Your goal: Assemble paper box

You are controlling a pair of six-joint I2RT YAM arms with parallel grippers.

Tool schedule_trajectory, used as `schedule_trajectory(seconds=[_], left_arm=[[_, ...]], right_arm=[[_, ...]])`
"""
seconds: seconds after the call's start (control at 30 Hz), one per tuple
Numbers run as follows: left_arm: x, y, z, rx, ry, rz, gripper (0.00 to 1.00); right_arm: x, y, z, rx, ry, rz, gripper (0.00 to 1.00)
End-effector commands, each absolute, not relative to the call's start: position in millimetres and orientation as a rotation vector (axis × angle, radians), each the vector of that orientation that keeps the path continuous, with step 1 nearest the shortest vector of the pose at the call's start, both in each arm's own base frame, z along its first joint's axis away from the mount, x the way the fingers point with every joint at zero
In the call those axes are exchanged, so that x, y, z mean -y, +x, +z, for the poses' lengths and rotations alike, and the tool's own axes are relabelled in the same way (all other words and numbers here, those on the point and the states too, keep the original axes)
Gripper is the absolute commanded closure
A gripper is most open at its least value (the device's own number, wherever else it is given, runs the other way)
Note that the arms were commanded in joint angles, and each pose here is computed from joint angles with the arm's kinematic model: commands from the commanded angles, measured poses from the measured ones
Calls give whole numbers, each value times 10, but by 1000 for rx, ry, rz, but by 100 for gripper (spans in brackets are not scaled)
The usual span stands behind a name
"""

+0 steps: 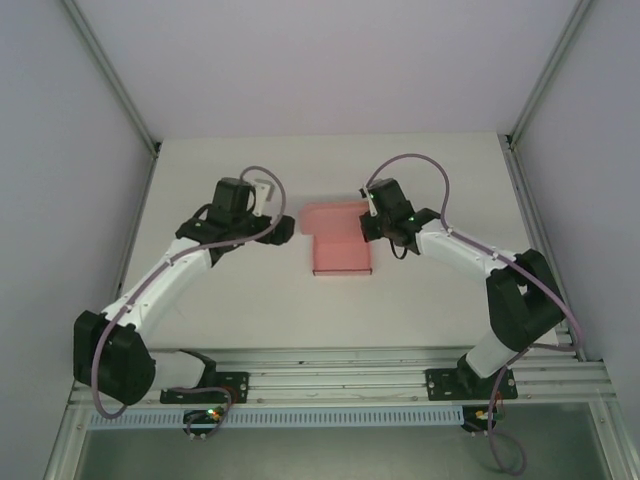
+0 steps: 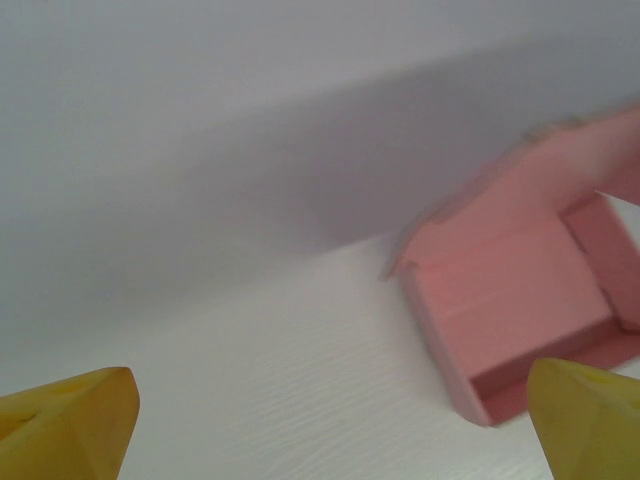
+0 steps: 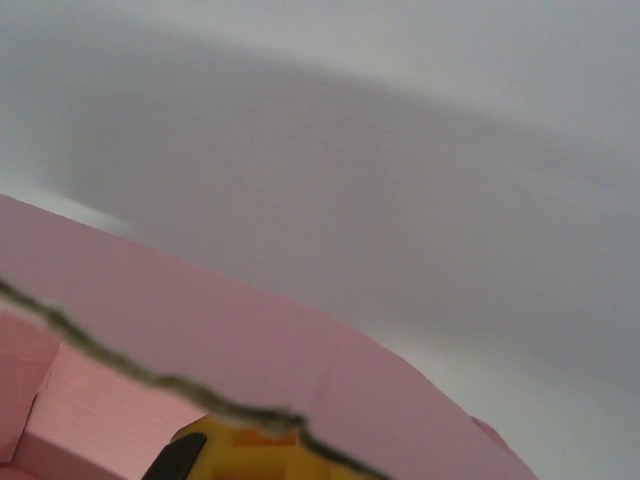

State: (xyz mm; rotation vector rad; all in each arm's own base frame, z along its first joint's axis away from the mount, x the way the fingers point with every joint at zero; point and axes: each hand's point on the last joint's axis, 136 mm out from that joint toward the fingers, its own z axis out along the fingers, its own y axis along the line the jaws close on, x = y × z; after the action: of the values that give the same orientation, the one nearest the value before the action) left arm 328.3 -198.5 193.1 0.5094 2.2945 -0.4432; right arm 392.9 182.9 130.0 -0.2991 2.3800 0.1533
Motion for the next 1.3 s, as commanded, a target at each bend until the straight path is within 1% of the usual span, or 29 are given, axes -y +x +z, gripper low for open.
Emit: schedule_trajectory(seconds=[0.0,0.07,0.27,0.33,0.4,0.5,0.57,0.67,0.9,0.97,1.0,1.03,1.07,1.13,1.27], left_arm=[[2389,3290,2063,-2104,801,-513,0],[2422,3392,1993,-2124,838,-492,0],[2616,3573,1810,-2170,1018,-505,9],[2613,3690,1793,-2173,1020,-486,11],[2621,3771,1802,-2172,1026,-546,14],[2700,3788,1751,-2183,1092,-622,22],[2721,3812,1664,-2199,1134,-605,33],[2719,3841,1580,-2238,1157,-593,44],[2715,3944,1500,-2233,1172,-544,42],[2757,3971,1513,-2232,1177,-566,44],[2778,3976,1514,-2231,1183,-579,48],[2793,3976,1508,-2234,1189,-590,54],[2804,3976,1498,-2239,1195,-594,67],[2789,3985,1488,-2265,1188,-574,99],[2746,3962,1486,-2297,1139,-486,100]], right_arm=[[-1803,3868,1432,-2356,-203,192,100],[-1809,3868,1469,-2349,-229,186,100],[-1922,3860,1469,-2331,-344,220,100],[-1938,3851,1435,-2338,-367,221,100],[-1925,3855,1419,-2343,-372,209,100],[-1942,3851,1399,-2348,-386,215,100],[-1952,3847,1378,-2355,-392,216,100],[-1930,3863,1363,-2366,-392,193,100],[-1972,3866,1421,-2349,-417,218,100],[-1983,3862,1429,-2348,-424,222,100],[-1983,3859,1427,-2349,-426,221,100],[-1974,3860,1418,-2353,-424,217,100],[-1971,3863,1415,-2353,-422,212,100],[-1947,3877,1415,-2355,-401,200,100],[-1895,3949,1439,-2347,-317,175,100]])
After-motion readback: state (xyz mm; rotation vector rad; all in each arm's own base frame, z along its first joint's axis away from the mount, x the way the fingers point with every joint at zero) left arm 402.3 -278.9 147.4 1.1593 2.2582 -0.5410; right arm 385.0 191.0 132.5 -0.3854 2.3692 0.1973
